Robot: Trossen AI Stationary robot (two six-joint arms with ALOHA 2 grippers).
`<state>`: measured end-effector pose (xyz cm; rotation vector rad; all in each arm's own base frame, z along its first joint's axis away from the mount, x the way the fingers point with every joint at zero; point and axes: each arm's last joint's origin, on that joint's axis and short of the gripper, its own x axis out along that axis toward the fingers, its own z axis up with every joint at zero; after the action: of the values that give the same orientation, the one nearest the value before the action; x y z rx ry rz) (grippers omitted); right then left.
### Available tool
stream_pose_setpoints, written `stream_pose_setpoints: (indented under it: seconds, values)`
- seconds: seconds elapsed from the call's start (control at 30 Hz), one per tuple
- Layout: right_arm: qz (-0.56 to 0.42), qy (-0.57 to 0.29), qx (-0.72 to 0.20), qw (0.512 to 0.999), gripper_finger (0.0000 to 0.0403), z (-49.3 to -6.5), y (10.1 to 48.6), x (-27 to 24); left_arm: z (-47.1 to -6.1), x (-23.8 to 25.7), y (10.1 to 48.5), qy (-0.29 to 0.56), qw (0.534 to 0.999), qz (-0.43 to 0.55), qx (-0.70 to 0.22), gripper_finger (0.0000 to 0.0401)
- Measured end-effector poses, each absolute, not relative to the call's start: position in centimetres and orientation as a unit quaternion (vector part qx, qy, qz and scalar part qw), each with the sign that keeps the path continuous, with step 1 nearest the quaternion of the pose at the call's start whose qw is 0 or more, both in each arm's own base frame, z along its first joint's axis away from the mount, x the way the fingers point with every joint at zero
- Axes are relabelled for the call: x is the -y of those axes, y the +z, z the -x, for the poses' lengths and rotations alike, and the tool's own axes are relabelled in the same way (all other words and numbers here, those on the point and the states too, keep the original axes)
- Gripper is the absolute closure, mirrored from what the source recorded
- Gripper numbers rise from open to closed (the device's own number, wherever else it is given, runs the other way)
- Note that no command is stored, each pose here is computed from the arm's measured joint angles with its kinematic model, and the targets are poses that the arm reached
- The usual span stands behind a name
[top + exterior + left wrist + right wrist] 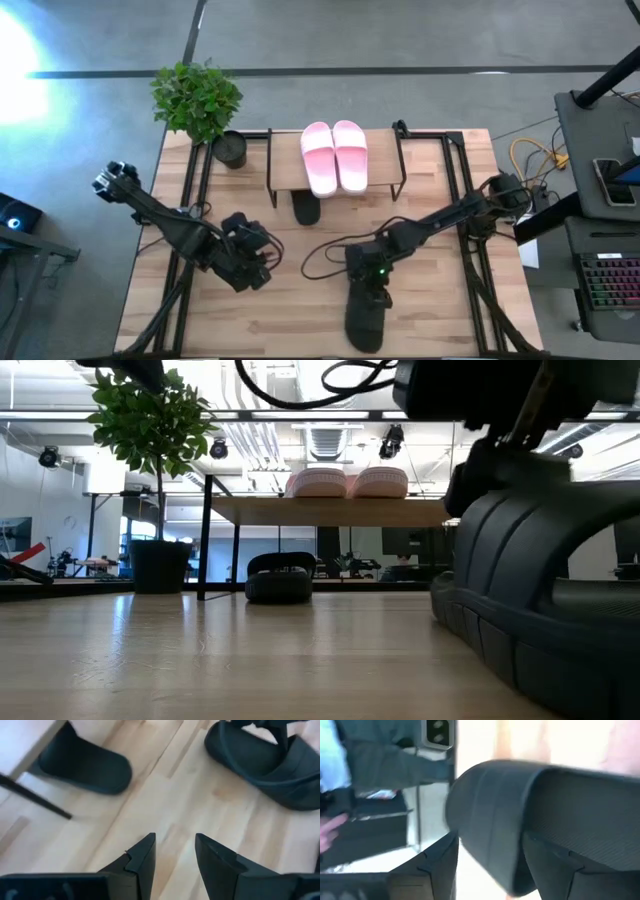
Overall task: Pick and place slides into the shelf
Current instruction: Put the black slipper under the shelf
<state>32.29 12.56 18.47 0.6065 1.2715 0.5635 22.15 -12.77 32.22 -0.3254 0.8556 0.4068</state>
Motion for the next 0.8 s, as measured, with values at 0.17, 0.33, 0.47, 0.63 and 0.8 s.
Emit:
stream_pose_setpoints:
  seconds: [0.17, 0.33, 0.47, 0.63, 0.8]
  values:
    - [-0.286, 0.211, -0.585, 0.729, 0.019, -32.6, 17.3, -13.4, -20.9, 12.2, 32.9, 0.196, 0.877, 0.145, -0.415, 0.0278]
    - [-0.293, 0.202, -0.606, 0.711, 0.0175, -32.8, 16.0, -14.3, -19.7, 11.9, 33.5, 0.193, 0.88, 0.138, -0.411, 0.0278]
    - [-0.319, 0.227, -0.622, 0.678, 0.0164, -33.2, 15.6, -14.7, -18.9, 11.6, 33.4, 0.191, 0.882, 0.137, -0.408, 0.0278]
    - [-0.327, 0.245, -0.62, 0.67, 0.0186, -33.3, 16.3, -15.0, -18.0, 10.9, 32.5, 0.203, 0.877, 0.152, -0.409, 0.0278]
    - [-0.343, 0.267, -0.616, 0.657, 0.028, -33.6, 17.3, -15.2, -17.4, 10.7, 32.2, 0.196, 0.88, 0.159, -0.403, 0.0278]
